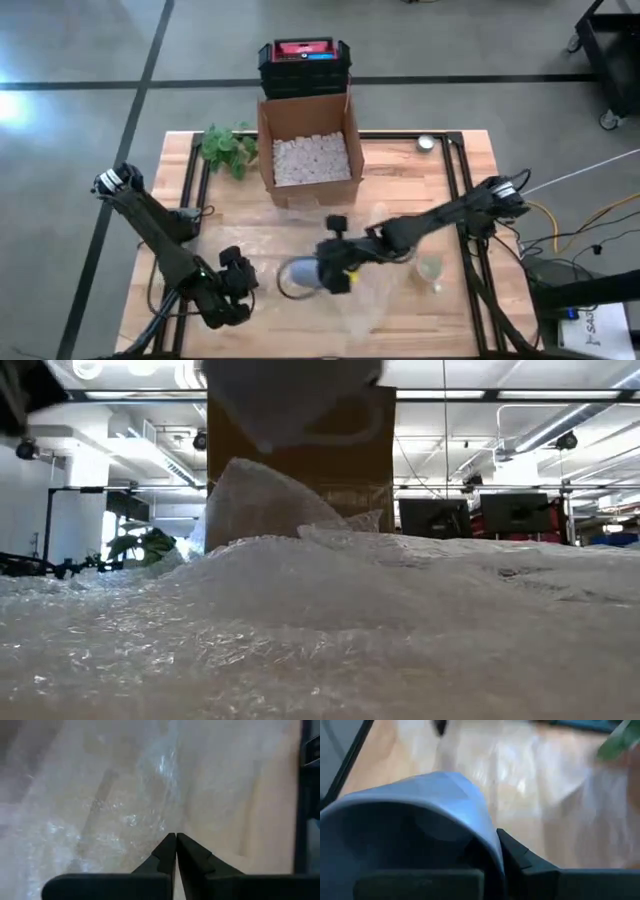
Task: Wrap mug
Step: Wrap the blue mug using the left bubble wrap
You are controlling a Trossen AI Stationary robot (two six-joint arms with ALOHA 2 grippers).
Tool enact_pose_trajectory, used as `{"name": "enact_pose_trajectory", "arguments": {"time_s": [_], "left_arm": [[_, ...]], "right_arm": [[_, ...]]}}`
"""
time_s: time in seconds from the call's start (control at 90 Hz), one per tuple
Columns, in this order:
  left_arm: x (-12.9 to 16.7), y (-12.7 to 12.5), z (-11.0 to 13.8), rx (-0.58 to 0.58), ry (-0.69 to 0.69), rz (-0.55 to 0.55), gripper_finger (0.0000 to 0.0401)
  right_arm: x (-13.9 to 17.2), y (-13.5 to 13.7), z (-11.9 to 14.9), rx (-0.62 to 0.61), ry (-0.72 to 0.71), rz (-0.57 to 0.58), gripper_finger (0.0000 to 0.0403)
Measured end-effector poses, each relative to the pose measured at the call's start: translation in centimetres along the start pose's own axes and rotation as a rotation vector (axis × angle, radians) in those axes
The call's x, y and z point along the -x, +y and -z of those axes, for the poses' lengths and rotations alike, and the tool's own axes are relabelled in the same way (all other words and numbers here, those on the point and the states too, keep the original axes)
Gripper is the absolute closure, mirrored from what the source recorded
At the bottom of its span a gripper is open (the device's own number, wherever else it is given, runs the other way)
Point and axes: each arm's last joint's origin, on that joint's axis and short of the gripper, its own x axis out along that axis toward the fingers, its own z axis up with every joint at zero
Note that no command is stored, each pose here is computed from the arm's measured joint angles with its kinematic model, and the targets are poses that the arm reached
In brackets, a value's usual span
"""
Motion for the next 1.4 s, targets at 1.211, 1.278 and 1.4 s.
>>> {"name": "enact_pose_trajectory", "arguments": {"time_s": [1.211,1.278,1.4], "left_arm": [[4.3,2.2,-1.7,-0.015,-0.076,-0.025,0.0401],[4.3,2.2,-1.7,-0.015,-0.076,-0.025,0.0401],[4.3,2.2,-1.7,-0.015,-0.075,-0.026,0.0401]], "right_arm": [[-15.9,-5.4,-4.1,-0.194,0.091,0.011,0.0229],[-15.8,-5.8,-4.4,-0.204,0.070,0.014,0.0208],[-15.2,-5.9,-5.5,-0.200,0.022,-0.010,0.0181]]}}
